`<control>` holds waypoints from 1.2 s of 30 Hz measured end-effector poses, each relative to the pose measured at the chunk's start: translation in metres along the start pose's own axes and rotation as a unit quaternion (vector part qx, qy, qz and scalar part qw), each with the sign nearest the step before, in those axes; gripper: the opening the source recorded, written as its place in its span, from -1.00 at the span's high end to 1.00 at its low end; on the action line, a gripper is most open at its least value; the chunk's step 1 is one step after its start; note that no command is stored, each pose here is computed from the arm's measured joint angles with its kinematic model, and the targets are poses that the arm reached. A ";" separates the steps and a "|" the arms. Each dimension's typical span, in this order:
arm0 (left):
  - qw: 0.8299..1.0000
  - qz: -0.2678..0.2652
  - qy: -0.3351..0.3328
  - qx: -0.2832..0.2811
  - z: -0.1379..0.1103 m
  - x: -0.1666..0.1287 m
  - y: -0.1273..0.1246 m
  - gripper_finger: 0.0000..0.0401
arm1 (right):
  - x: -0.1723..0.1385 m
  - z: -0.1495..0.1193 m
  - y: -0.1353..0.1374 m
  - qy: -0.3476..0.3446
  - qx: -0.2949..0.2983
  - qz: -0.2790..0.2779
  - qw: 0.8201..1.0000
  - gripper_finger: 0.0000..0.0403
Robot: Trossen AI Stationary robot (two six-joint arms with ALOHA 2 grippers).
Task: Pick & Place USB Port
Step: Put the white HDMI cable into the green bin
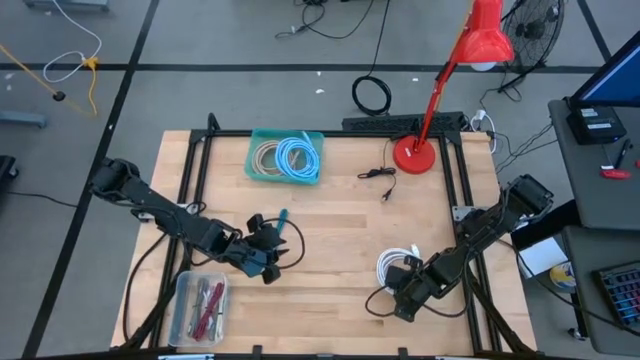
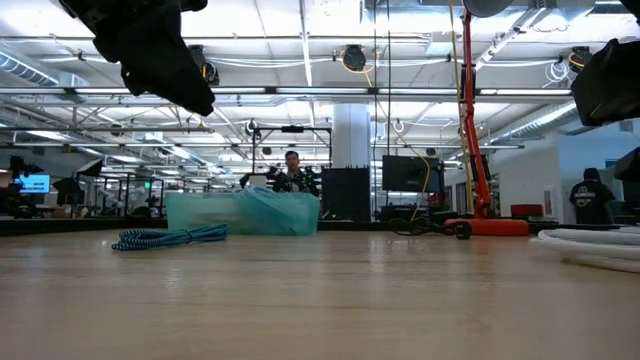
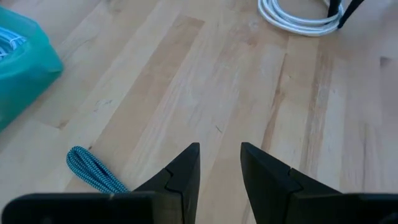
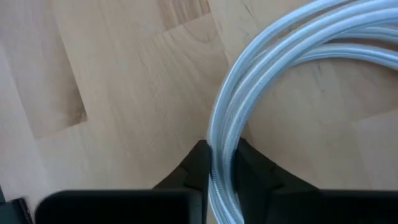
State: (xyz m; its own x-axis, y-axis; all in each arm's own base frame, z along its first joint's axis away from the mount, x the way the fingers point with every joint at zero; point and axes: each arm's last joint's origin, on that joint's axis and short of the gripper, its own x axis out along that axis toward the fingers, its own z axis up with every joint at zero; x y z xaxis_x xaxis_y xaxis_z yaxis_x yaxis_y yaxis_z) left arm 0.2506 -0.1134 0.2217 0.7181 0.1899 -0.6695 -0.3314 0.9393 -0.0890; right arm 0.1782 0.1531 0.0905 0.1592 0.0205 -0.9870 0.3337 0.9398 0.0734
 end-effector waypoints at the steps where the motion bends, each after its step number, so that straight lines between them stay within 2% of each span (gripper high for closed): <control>1: 1.000 0.000 0.000 -0.001 0.000 0.000 0.000 0.40 | 0.000 0.000 0.000 0.000 0.001 0.000 1.000 0.82; 7: 1.000 0.000 -0.014 -0.009 0.002 0.000 -0.001 0.40 | -0.005 0.008 -0.007 -0.014 0.016 -0.009 1.000 0.82; 10: 0.999 0.019 -0.029 -0.023 0.003 0.000 0.000 0.40 | -0.017 0.022 -0.009 -0.092 0.009 -0.024 0.995 0.95; 12: 0.998 0.038 -0.044 -0.038 0.004 0.000 0.001 0.40 | -0.029 0.033 -0.010 -0.150 0.004 -0.035 0.988 0.97; 14: 0.996 0.054 -0.057 -0.052 0.004 0.000 0.003 0.40 | -0.038 0.037 -0.016 -0.178 -0.015 -0.073 0.981 0.97; 17: 0.992 0.076 -0.075 -0.073 0.006 0.000 0.005 0.40 | -0.056 0.054 -0.014 -0.243 -0.016 -0.072 0.967 0.97; 21: 0.988 0.097 -0.077 -0.095 0.007 0.003 0.011 0.40 | -0.073 0.071 -0.019 -0.285 -0.043 -0.111 0.951 0.97; 25: 0.982 0.120 -0.082 -0.120 0.009 0.005 0.018 0.40 | -0.098 0.095 -0.017 -0.364 -0.055 -0.134 0.920 0.97; 29: 0.977 0.143 -0.081 -0.139 0.010 0.007 0.025 0.40 | -0.110 0.115 -0.018 -0.398 -0.101 -0.155 0.899 0.97; 31: 0.976 0.148 -0.081 -0.141 0.010 0.008 0.027 0.40 | -0.120 0.129 -0.021 -0.424 -0.105 -0.157 0.886 0.97; 33: 0.976 0.150 -0.076 -0.137 0.010 0.008 0.028 0.40 | -0.127 0.143 -0.027 -0.440 -0.106 -0.141 0.881 0.97; 36: 0.979 0.154 -0.056 -0.123 0.008 0.005 0.032 0.40 | -0.128 0.163 -0.044 -0.433 -0.112 -0.116 0.887 0.97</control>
State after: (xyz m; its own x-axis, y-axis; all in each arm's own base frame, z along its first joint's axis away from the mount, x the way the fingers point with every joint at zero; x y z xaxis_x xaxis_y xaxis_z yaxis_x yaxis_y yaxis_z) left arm 0.2489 -0.0802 0.2212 0.6190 0.4960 -0.6090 -0.6698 0.7383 -0.0795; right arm 0.2944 0.0537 0.2363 0.7969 -0.3611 -0.4844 0.2734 0.9305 -0.2438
